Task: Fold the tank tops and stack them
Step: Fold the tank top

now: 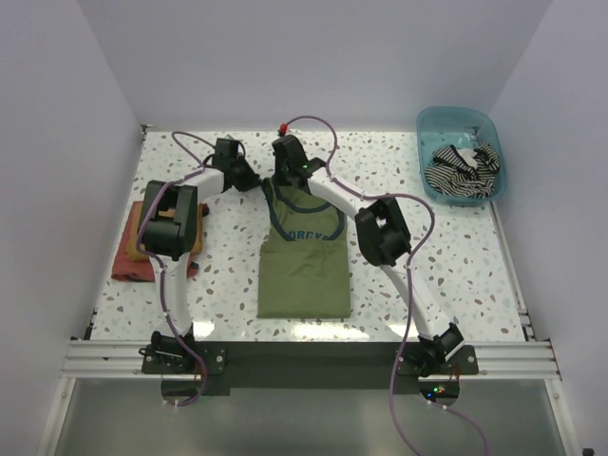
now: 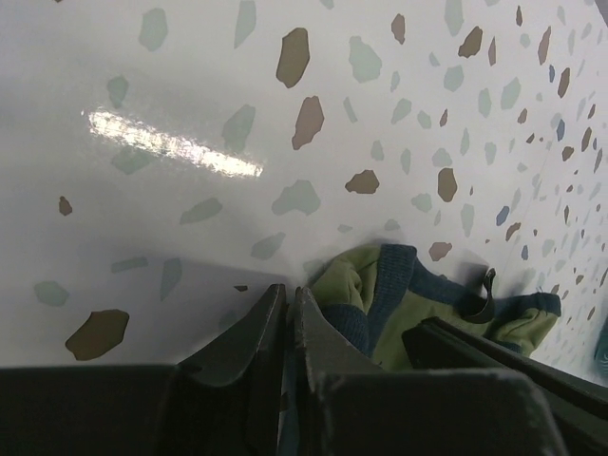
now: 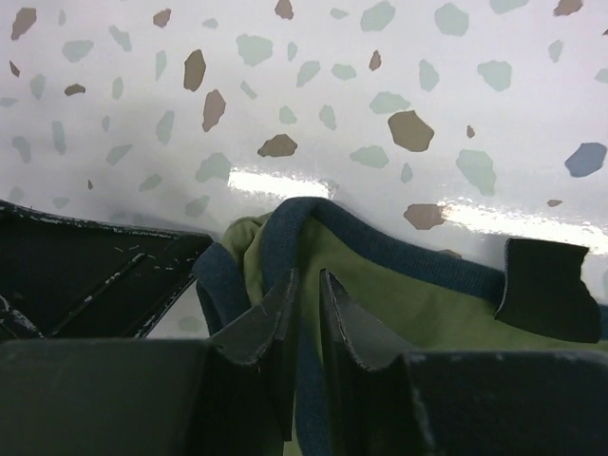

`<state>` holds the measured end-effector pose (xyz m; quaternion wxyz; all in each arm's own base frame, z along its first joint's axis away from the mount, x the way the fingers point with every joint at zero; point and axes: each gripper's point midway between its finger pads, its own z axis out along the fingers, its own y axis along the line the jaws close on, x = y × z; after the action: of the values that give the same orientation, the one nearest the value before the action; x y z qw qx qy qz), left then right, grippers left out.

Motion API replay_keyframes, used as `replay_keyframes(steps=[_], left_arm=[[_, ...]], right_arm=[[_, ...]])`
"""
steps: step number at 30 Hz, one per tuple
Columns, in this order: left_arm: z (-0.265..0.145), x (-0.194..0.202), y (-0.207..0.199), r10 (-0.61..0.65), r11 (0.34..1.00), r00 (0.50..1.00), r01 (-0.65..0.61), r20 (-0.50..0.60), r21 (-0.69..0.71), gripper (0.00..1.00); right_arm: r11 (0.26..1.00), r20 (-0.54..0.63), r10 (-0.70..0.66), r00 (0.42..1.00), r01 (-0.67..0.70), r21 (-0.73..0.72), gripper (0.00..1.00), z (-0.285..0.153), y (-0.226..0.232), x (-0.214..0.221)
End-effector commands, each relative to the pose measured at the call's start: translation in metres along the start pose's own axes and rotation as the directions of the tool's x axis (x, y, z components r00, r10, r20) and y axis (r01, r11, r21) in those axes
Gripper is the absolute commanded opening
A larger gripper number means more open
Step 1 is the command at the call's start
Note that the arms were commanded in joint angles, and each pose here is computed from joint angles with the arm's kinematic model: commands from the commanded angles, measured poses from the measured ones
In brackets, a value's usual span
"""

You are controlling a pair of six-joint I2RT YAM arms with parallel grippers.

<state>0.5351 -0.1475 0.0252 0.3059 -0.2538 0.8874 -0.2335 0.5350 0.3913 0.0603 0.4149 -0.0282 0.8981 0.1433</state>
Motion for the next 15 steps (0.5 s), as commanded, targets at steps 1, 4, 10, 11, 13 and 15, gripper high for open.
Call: replay_keyframes(steps=[1, 4, 10, 11, 13, 15], left_arm=[[0.005, 0.011, -0.003, -0.016, 0.999, 1.0, 0.017, -0.023, 0.031, 0.14], [-0.001, 0.007, -0.01, -0.019, 0.998, 1.0, 0.02, -0.015, 0.058, 0.14], [-0.002, 0.009, -0.028, -0.018, 0.993, 0.999, 0.021, -0.031, 0.114, 0.14], [-0.002, 0.01, -0.031, -0.018, 0.993, 0.999, 0.022, -0.034, 0.119, 0.14], [-0.004, 0.011, -0.038, -0.021, 0.99, 0.999, 0.026, -0.042, 0.141, 0.13], [-0.004, 0.011, -0.041, -0.026, 0.988, 0.999, 0.032, -0.042, 0.152, 0.13]], right_arm=[[0.998, 0.001, 0.018, 1.0, -0.018, -0.058, 0.19, 0.003, 0.013, -0.004], [0.997, -0.013, 0.043, 0.999, -0.043, -0.059, 0.19, 0.008, 0.007, -0.001], [0.996, -0.034, 0.065, 0.997, -0.067, -0.061, 0.19, 0.016, 0.002, 0.004], [0.995, -0.034, 0.072, 0.997, -0.074, -0.061, 0.19, 0.016, 0.001, 0.004], [0.993, -0.04, 0.096, 0.995, -0.098, -0.063, 0.19, 0.018, -0.002, 0.004], [0.988, -0.058, 0.122, 0.991, -0.127, -0.084, 0.18, 0.021, -0.004, 0.004]])
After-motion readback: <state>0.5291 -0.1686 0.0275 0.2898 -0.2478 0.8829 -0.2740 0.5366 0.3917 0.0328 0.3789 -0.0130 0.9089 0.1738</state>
